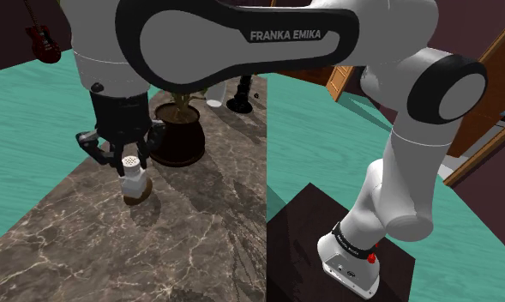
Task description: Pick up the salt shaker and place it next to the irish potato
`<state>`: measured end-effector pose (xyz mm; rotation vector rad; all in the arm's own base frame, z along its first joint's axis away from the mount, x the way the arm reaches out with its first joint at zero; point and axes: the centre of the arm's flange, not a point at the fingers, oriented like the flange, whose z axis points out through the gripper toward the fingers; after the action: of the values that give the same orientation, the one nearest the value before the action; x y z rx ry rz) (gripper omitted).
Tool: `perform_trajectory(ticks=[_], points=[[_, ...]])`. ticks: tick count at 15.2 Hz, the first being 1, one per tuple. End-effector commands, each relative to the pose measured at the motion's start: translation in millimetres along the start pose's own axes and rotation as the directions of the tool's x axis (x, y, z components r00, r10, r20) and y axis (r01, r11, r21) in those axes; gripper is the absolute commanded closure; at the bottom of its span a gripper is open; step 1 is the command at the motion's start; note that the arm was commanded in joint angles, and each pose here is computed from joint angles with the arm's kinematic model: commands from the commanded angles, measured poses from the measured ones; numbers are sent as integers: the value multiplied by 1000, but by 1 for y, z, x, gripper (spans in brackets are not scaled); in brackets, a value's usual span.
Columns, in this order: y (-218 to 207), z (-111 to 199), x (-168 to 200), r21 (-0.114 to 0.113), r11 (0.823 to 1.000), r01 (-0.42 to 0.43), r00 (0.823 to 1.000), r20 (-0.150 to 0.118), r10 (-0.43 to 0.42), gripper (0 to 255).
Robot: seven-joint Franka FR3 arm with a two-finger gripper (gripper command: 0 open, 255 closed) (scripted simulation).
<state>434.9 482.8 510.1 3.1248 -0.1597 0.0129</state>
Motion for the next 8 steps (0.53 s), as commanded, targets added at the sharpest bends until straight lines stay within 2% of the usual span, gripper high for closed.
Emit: perform_trajectory(ticks=[1,8], points=[[0,11,0,0,1000,0,1000,0,0,255],[0,48,-1,0,1000,0,1000,0,0,255]])
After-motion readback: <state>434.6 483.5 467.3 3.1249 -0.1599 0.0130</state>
